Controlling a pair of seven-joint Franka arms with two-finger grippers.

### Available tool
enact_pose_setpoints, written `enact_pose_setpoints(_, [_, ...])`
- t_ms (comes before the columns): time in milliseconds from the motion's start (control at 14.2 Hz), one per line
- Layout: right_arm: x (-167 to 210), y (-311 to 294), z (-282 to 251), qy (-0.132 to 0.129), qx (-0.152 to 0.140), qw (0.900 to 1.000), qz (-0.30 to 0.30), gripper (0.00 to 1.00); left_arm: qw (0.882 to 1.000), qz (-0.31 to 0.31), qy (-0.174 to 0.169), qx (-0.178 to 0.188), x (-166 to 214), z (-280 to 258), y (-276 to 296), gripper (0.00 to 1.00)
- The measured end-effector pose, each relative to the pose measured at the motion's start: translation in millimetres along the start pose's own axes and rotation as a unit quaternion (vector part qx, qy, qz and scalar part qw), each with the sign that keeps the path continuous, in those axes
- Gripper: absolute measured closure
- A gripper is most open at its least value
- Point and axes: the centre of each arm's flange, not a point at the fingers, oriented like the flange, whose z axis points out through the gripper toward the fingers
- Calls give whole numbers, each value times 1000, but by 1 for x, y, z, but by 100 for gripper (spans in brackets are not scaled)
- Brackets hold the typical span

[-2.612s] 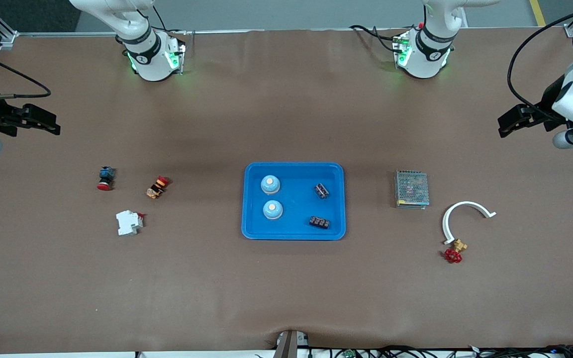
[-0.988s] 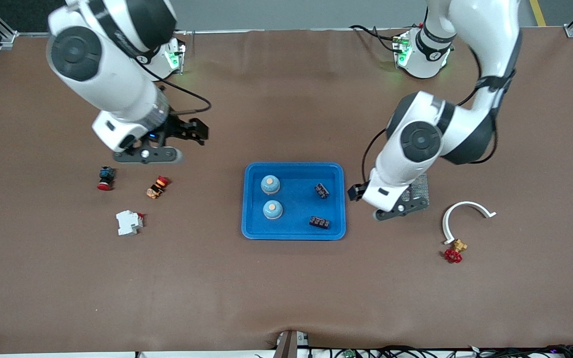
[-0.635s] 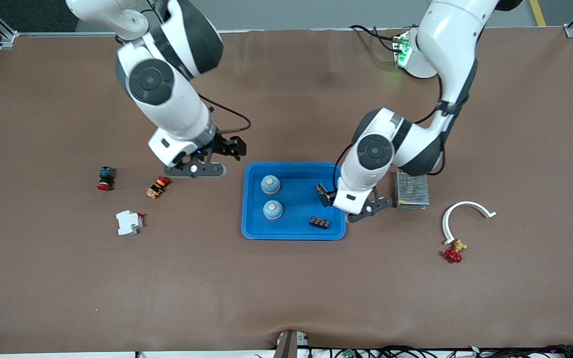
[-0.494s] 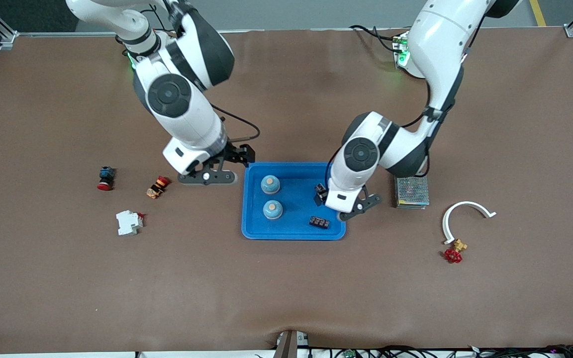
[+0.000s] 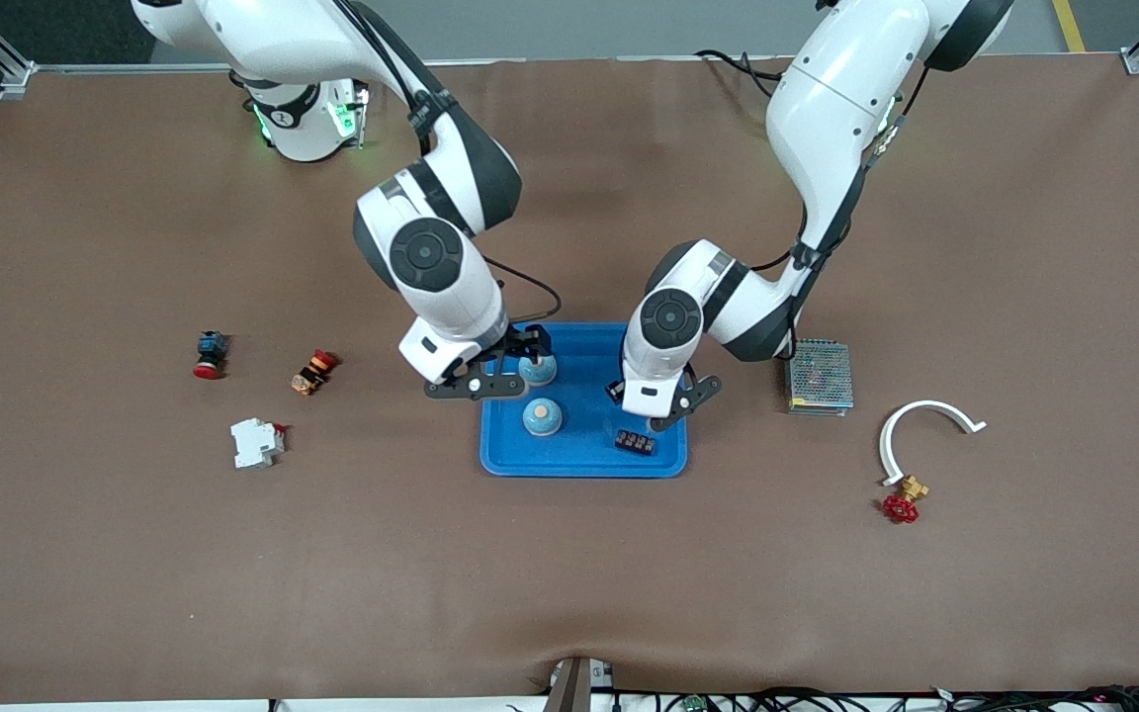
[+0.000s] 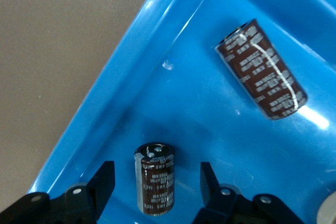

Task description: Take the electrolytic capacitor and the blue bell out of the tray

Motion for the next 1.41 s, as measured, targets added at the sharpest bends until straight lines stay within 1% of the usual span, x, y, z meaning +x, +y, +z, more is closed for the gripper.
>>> enact_pose_setpoints(71, [0, -3, 11, 0, -1, 1000, -2, 0, 1000, -2, -1, 1, -1, 2, 0, 33])
enact_pose_setpoints(141, [-2, -7, 21, -1, -2, 1000, -5, 0, 1000, -3, -1, 3, -2, 4, 0, 43])
enact_pose_setpoints(212, [-4, -11, 30, -2, -3, 1000, -8, 0, 1000, -3, -1, 3, -3, 5, 0, 53])
enact_pose_setpoints(282, [-5, -15, 38, -2, -4, 1000, -11, 0, 1000, -3, -1, 3, -4, 4, 1, 66])
enact_pose_setpoints(494, [-7, -18, 60, -3, -6, 1000, -14, 0, 1000, -5, 1, -1, 0, -3, 3, 66])
enact_pose_setpoints(565, [-8, -19, 69, -7, -9, 1000, -15, 0, 1000, -8, 3, -3, 4, -11, 4, 66])
enact_pose_setpoints(706, [-11, -21, 85, -15, -15, 1000, -18, 0, 1000, -12, 8, -1, 19, -45, 0, 66])
enact_pose_setpoints(847, [-14, -22, 99, -22, -21, 999, -19, 0, 1000, -4, 12, 2, 47, -94, -16, 66])
enact_pose_setpoints(1059, [-16, -23, 113, -20, -21, 999, -21, 0, 1000, 16, 12, 11, 97, -149, -59, 66])
enact_pose_setpoints(1200, [-18, -25, 122, -16, -19, 999, -23, 0, 1000, 25, 10, 17, 132, -162, -98, 66])
enact_pose_setpoints(1412, [-22, -26, 133, -20, -23, 999, -25, 0, 999, 43, -3, 30, 179, -162, -165, 66])
